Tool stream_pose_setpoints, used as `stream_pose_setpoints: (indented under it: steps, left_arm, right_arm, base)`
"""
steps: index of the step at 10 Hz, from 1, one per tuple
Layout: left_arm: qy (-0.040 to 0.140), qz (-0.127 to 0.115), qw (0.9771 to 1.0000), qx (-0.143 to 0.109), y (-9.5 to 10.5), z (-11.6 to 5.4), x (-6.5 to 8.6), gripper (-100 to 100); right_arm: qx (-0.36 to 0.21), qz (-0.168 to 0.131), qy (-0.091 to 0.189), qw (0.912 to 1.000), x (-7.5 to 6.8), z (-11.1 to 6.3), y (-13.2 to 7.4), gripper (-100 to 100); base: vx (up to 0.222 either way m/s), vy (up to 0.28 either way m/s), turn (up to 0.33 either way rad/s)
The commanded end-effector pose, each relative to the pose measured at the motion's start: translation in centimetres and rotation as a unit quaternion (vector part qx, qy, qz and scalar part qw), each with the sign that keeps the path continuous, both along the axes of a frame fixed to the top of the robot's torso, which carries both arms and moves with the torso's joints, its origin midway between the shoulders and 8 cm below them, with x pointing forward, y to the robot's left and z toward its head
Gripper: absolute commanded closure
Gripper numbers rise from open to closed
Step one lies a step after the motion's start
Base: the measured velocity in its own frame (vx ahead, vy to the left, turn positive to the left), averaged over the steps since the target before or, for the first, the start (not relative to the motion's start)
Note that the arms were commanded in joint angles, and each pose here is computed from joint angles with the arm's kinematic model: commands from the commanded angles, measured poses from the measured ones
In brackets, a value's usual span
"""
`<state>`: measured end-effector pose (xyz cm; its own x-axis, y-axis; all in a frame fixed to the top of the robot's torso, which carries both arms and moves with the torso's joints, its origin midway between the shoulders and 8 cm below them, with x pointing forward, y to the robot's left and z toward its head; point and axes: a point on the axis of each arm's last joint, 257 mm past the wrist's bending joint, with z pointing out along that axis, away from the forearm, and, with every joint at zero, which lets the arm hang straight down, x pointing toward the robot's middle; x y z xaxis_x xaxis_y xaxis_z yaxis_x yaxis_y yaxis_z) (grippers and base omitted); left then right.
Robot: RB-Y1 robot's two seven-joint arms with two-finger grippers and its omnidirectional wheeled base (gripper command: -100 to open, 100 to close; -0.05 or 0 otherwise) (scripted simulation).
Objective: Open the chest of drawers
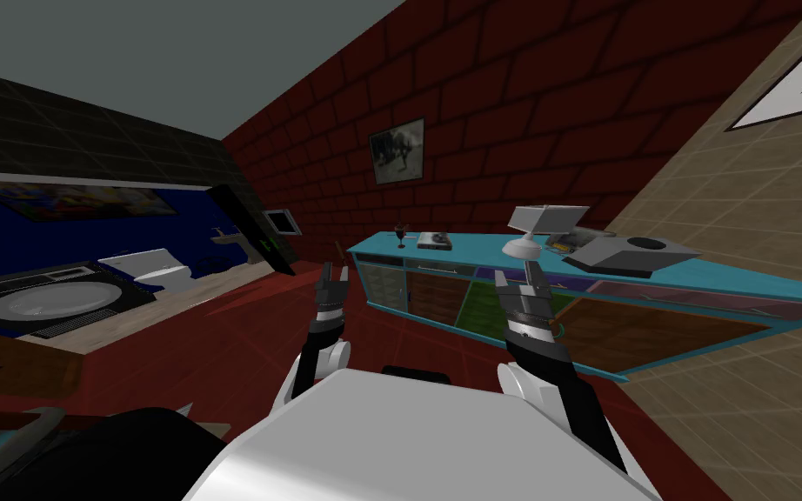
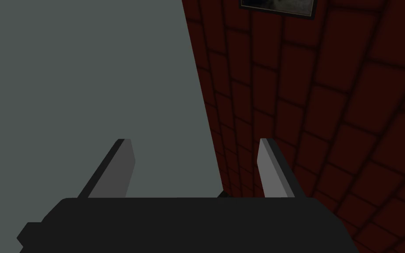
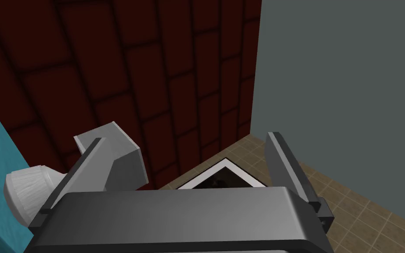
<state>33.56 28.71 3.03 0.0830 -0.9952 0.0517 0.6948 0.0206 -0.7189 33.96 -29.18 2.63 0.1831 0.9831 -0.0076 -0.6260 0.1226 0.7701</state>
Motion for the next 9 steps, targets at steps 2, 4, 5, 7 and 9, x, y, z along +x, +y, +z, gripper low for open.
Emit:
stream_pose_setpoints:
  steps: [2, 4, 5, 7, 9]
  left_arm:
    - [0.000, 0.000, 1.0000, 0.000, 0.00, 0.00, 0.00, 0]
    - [0.000, 0.000, 1.0000, 0.000, 0.00, 0.01, 0.00, 0]
    - [0.000, 0.000, 1.0000, 0.000, 0.00, 0.01, -0.01, 0]
    - [0.000, 0.000, 1.0000, 0.000, 0.00, 0.01, -0.01, 0]
    - [0.000, 0.000, 1.0000, 0.000, 0.00, 0.02, -0.01, 0]
  right_arm:
    - [0.000, 0.000, 0.000, 1.0000, 0.00, 0.00, 0.00, 0]
    - [0.000, 0.000, 0.000, 1.0000, 0.00, 0.01, 0.00, 0]
    - [0.000, 0.000, 0.000, 1.0000, -0.01, 0.01, 0.00, 0]
    - [0.000, 0.000, 0.000, 1.0000, -0.01, 0.01, 0.00, 0]
    - [0.000, 0.000, 0.000, 1.0000, -0.01, 0.02, 0.00, 0]
  base:
    - [0.000, 0.000, 0.000]
    - [0.000, 0.000, 0.000]
    - [0.000, 0.000, 0.000]
    - [0.000, 0.000, 0.000]
    - [0.000, 0.000, 0.000]
